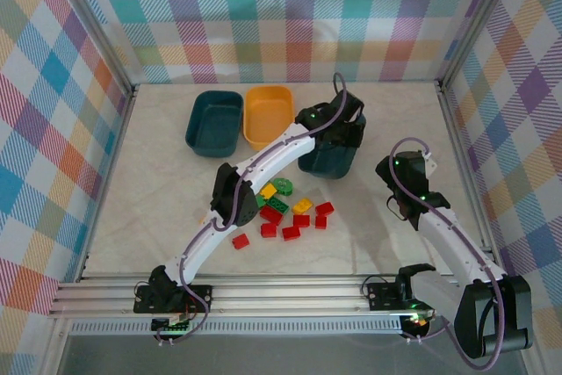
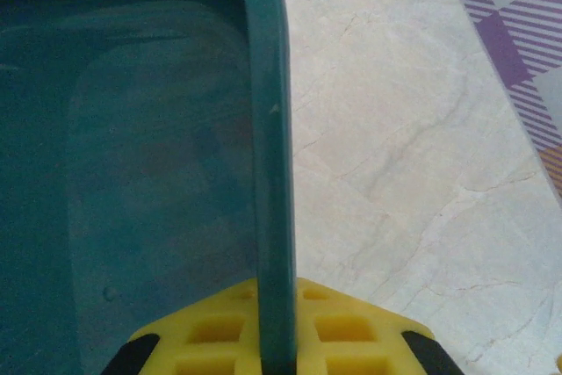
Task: Sort the legos into containers by color
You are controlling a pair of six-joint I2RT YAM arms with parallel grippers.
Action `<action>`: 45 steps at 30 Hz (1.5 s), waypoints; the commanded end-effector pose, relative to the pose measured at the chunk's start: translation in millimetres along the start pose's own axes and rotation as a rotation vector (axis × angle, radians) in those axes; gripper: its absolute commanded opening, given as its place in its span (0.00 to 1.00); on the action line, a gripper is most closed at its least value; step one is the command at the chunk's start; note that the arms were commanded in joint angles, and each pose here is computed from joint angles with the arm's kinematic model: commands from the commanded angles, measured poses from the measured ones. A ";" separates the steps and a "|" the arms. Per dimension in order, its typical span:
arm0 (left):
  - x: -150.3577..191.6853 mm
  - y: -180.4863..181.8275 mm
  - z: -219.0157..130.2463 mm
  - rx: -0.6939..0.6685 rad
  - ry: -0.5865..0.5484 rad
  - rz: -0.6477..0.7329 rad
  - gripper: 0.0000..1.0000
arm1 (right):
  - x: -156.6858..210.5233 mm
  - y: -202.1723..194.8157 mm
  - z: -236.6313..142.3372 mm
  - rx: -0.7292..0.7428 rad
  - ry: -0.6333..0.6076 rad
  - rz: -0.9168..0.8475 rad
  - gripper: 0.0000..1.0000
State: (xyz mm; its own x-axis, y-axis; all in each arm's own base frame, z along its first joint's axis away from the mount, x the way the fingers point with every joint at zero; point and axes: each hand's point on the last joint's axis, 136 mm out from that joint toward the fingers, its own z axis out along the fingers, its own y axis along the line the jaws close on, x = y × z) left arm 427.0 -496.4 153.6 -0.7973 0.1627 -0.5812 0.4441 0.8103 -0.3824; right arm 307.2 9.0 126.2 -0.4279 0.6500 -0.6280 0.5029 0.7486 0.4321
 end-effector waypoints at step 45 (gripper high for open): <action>11.9 321.1 -102.7 -0.456 0.111 -0.296 0.86 | 49.2 45.4 39.3 -0.166 0.265 -0.081 0.85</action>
State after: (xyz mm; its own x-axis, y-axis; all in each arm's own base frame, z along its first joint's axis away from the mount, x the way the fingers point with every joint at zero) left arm 519.9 -172.1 107.1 -0.8967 -0.0956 -0.4322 -0.0445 0.9909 -0.1268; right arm 326.6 61.6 71.5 -0.6601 0.6009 -0.4508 0.3969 0.7885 0.4698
